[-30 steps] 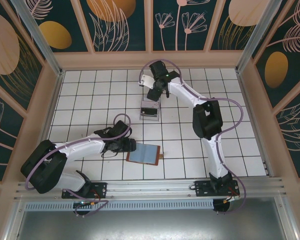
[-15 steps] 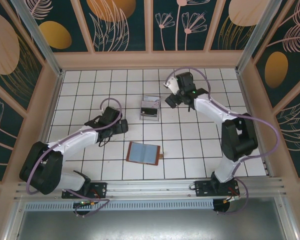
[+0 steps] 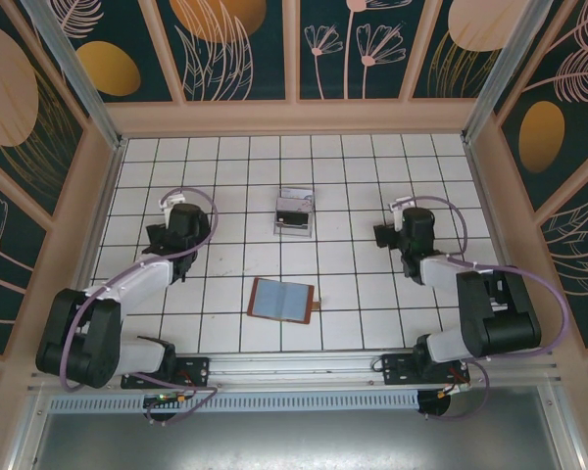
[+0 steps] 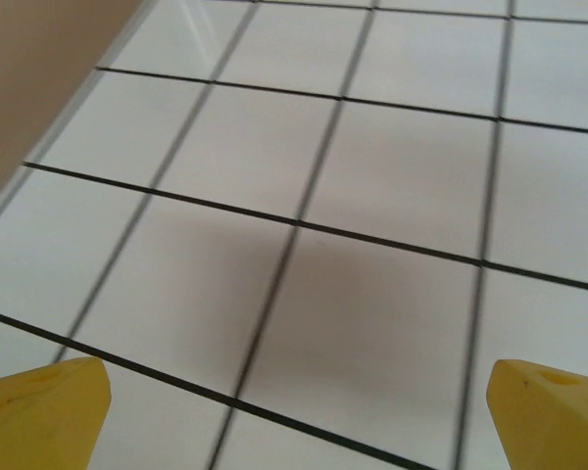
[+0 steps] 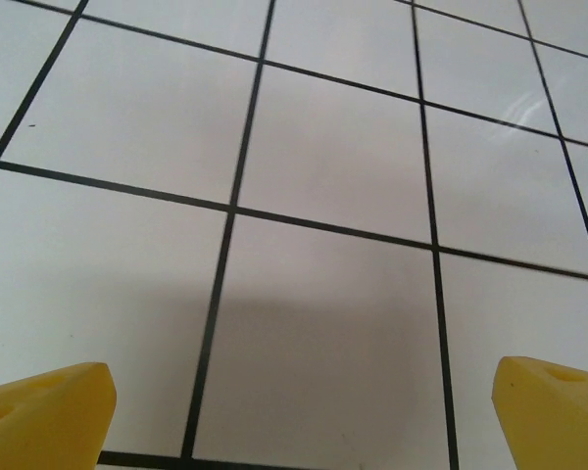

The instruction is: Take the credit cards out of the card holder

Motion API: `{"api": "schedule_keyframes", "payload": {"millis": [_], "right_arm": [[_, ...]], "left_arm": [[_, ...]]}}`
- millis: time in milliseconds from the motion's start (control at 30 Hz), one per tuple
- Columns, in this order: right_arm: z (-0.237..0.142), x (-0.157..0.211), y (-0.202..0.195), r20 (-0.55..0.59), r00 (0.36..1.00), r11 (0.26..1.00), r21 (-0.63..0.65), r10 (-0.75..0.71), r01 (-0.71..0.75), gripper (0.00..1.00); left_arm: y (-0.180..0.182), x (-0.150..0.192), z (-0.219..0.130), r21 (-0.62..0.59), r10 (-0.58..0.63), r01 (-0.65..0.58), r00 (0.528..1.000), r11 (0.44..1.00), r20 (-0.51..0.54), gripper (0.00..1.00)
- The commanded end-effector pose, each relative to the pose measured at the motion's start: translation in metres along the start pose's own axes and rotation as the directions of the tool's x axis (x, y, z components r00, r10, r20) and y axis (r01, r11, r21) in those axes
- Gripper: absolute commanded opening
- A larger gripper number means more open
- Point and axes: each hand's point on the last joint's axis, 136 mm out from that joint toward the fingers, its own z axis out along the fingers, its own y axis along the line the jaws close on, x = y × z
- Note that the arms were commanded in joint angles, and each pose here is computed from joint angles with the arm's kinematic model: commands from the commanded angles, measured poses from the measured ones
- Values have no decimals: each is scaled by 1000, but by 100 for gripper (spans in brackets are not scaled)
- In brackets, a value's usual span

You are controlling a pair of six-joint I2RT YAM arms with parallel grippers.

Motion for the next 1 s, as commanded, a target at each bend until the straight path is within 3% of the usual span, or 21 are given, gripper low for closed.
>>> {"api": "schedule_keyframes", "payload": {"millis": [0, 133, 333, 500, 633, 967], "right_arm": [[-14, -49, -15, 281, 949, 989, -9, 146, -149, 99], [-16, -52, -29, 355, 906, 971, -34, 233, -236, 99], [-11, -40, -52, 360, 865, 935, -79, 350, -346, 99], [-20, -33, -48, 402, 849, 937, -91, 343, -336, 99], [-19, -33, -49, 398, 851, 937, -89, 343, -337, 99], [-19, -33, -49, 398, 852, 937, -71, 340, -341, 99]], "left_arm": [[11, -30, -1, -43, 18, -9, 981, 999, 193, 99], [20, -34, -2, -22, -30, 40, 939, 999, 344, 99], [27, -54, -9, 64, -79, 55, 869, 996, 488, 98], [41, -44, 6, 173, -195, 127, 862, 977, 467, 99], [27, -40, 8, 230, -158, 54, 874, 972, 459, 99], [26, -40, 7, 229, -152, 47, 874, 972, 462, 98]]}}
